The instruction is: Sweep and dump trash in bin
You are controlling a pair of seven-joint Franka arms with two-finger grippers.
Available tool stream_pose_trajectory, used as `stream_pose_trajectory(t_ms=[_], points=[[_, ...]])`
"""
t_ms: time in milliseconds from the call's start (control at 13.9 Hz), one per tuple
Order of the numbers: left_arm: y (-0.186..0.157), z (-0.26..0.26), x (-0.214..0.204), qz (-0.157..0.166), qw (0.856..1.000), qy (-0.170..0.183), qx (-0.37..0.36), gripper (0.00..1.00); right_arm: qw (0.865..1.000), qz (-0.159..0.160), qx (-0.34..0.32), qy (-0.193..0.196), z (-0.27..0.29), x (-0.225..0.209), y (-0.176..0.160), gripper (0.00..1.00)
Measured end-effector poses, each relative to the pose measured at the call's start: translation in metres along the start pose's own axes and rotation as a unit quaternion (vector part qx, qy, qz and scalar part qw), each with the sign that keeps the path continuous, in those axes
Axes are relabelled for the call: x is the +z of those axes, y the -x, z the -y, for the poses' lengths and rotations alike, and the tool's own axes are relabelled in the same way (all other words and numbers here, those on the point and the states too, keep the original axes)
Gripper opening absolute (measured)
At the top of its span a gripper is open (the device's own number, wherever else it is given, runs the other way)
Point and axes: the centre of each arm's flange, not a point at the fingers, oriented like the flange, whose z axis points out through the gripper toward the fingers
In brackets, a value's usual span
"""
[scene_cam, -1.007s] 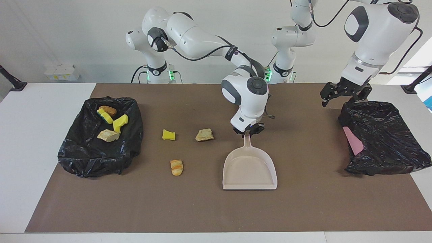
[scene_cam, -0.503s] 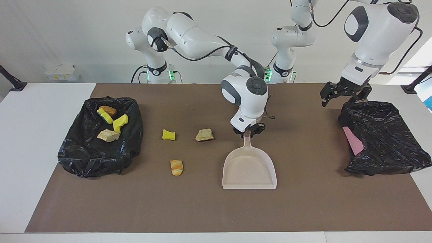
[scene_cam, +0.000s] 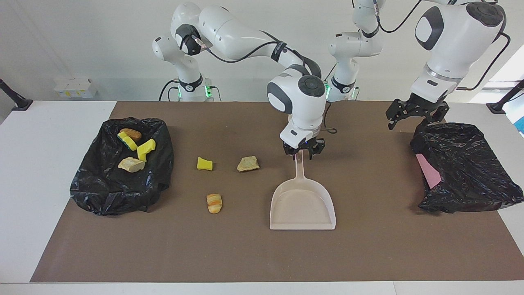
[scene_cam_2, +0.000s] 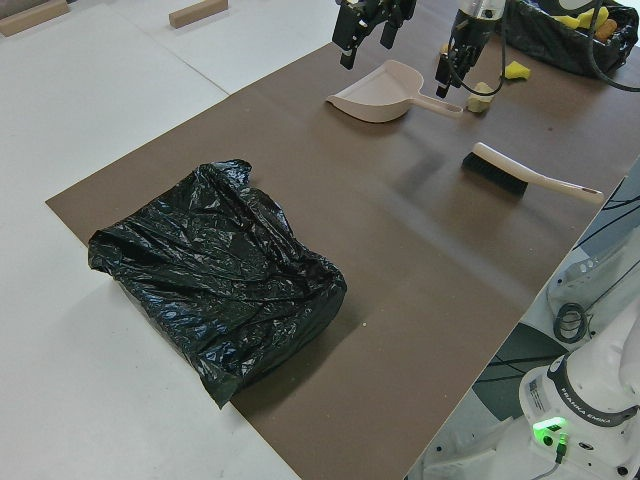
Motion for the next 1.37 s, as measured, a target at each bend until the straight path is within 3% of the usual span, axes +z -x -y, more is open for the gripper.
stream_pose_trajectory(t_ms=[288,359,503,575,935,1366], points=[[-0.024,-0.063,0.047,-0.005,1.0,0.009,-0.016,1.0,0.999,0.025,-0.038,0.026,0.01,0.011,0.07,0.71],[-0.029,-0.08,0.063,-0.003,1.0,0.011,-0.022,1.0,0.998,0.035,-0.04,0.023,0.012,0.015,0.083,0.76],[-0.033,-0.116,0.101,0.017,0.999,0.012,-0.024,1.0,0.998,0.043,-0.045,0.012,0.013,0.024,0.106,0.97],[-0.034,-0.136,0.12,0.025,0.999,0.012,-0.024,1.0,0.998,0.04,-0.048,0.006,0.012,0.032,0.117,1.0],[-0.031,-0.195,0.169,0.035,0.999,0.008,-0.021,1.0,0.996,0.036,-0.086,0.005,0.006,0.085,0.2,1.0],[-0.023,-0.211,0.183,0.041,0.999,0.007,-0.013,1.0,0.993,0.057,-0.101,-0.01,0.0,0.082,0.266,0.99]])
